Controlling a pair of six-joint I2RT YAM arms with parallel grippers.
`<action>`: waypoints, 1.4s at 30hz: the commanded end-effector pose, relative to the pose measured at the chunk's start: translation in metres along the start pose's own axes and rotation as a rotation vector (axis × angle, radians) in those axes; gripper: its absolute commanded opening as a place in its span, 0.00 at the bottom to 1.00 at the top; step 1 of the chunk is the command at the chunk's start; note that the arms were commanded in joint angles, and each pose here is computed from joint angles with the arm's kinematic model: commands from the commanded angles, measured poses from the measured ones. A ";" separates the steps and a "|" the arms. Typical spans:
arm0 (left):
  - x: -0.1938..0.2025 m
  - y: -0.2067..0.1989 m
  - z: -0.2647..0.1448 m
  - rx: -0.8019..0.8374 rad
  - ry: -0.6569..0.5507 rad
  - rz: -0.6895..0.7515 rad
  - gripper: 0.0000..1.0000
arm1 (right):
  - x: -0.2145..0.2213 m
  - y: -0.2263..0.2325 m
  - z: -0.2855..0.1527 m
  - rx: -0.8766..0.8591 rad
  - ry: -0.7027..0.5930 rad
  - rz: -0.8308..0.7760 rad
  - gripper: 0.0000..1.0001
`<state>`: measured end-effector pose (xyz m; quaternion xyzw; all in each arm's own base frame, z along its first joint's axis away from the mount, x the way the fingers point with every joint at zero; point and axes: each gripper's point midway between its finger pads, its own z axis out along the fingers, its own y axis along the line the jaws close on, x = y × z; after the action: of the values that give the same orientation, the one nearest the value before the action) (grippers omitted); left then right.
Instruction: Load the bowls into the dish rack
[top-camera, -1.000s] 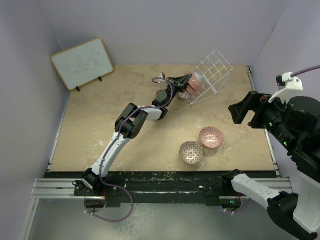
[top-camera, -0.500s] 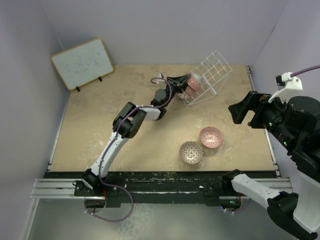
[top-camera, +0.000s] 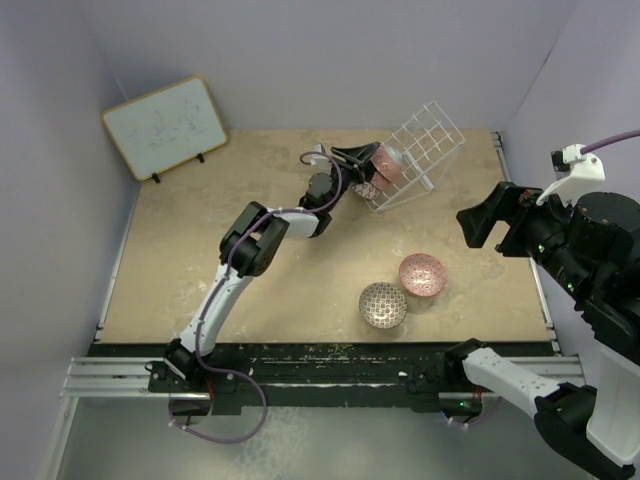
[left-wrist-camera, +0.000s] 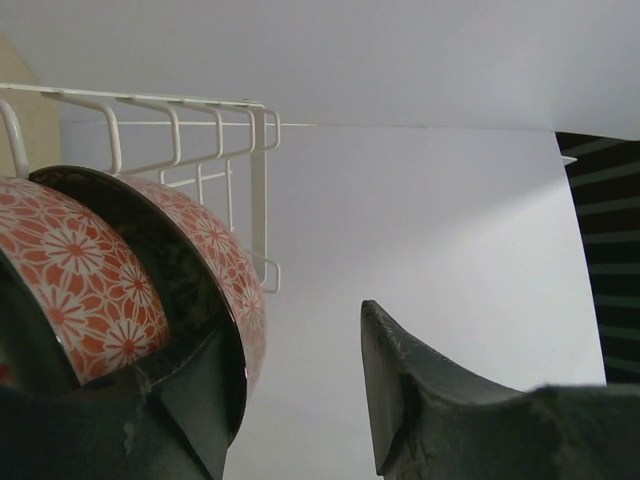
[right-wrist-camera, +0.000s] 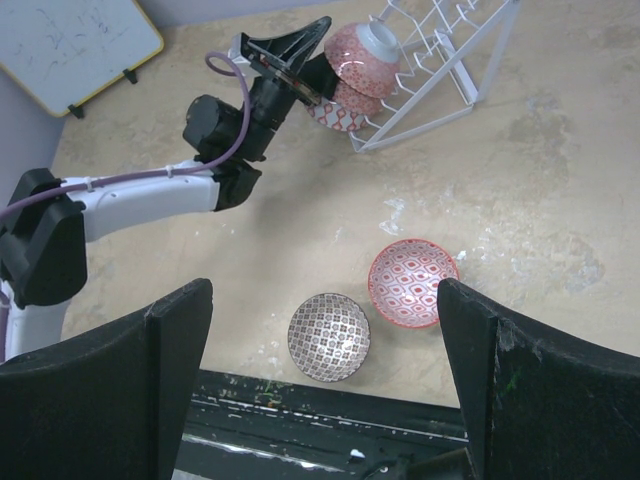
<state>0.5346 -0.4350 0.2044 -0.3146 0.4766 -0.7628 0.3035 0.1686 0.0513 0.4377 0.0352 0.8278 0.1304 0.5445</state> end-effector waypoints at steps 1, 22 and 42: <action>0.005 -0.059 0.010 0.031 0.000 0.031 0.54 | -0.005 0.001 0.004 0.002 -0.007 -0.010 0.96; -0.021 -0.019 -0.012 -0.326 -0.002 0.129 0.71 | -0.002 0.004 0.005 -0.016 -0.006 -0.010 0.96; -0.023 -0.092 -0.016 -0.227 0.092 0.274 0.83 | -0.006 0.015 0.011 -0.067 -0.021 -0.001 0.96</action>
<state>0.5367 -0.3773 0.2149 -0.3077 0.6302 -0.6418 0.3104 0.1752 0.0611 0.4322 0.0252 0.8303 0.1430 0.5380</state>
